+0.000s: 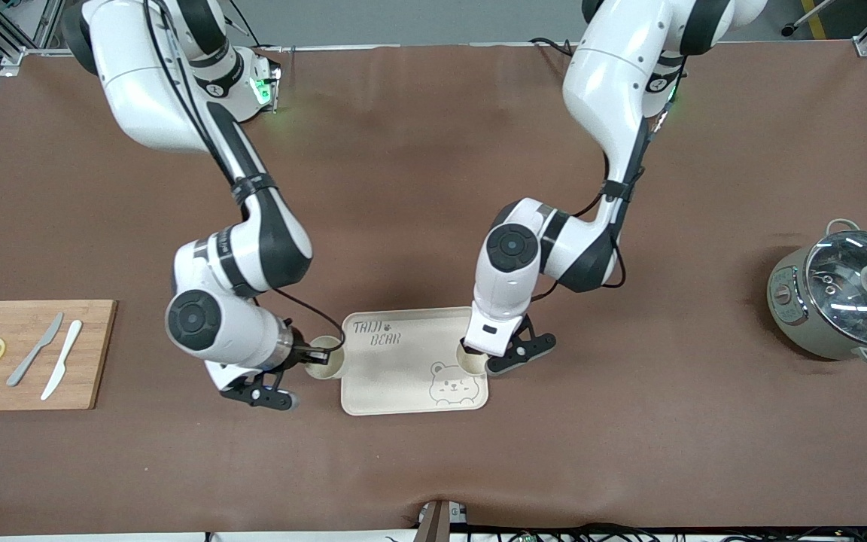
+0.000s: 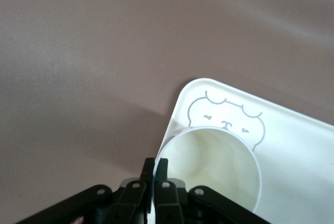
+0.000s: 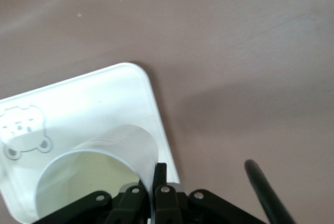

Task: Place white IKEA cup upright on tray with both arms
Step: 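Carry both cups with both grippers over the white tray, then lower both cups onto the tray and open both grippers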

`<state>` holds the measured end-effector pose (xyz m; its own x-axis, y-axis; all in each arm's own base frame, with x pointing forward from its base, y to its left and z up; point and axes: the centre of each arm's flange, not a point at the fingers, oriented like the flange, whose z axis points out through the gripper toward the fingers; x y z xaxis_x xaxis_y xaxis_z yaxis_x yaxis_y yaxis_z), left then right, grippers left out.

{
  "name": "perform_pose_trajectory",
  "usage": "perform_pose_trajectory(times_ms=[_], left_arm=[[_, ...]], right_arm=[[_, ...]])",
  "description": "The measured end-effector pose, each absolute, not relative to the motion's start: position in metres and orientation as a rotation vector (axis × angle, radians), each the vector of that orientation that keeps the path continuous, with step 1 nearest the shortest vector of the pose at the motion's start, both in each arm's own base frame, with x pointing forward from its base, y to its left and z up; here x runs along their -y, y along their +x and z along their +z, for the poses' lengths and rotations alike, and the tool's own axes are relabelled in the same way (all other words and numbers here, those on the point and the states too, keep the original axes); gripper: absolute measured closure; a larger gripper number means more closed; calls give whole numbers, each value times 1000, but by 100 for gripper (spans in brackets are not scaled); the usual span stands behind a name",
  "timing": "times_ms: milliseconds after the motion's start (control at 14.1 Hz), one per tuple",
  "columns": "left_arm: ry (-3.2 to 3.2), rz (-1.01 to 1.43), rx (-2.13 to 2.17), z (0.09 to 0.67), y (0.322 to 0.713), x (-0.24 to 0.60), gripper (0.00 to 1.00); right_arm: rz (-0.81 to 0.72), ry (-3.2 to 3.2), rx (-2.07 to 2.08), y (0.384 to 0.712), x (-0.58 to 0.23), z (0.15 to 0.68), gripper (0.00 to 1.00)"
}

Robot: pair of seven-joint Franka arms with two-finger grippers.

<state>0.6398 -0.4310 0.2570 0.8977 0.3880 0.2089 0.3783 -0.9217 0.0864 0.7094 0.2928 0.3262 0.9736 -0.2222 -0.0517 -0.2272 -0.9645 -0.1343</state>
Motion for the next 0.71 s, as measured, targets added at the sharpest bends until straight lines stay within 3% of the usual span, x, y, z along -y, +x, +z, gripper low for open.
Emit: perform_pose_trajectory(times_ms=[640, 711], left_arm=[[3030, 371, -549, 244, 630, 455, 96], [3030, 372, -548, 244, 630, 456, 92]], right_arm=[[-61, -2936, -398, 693, -361, 286, 96], [-66, -2940, -395, 692, -363, 278, 96]])
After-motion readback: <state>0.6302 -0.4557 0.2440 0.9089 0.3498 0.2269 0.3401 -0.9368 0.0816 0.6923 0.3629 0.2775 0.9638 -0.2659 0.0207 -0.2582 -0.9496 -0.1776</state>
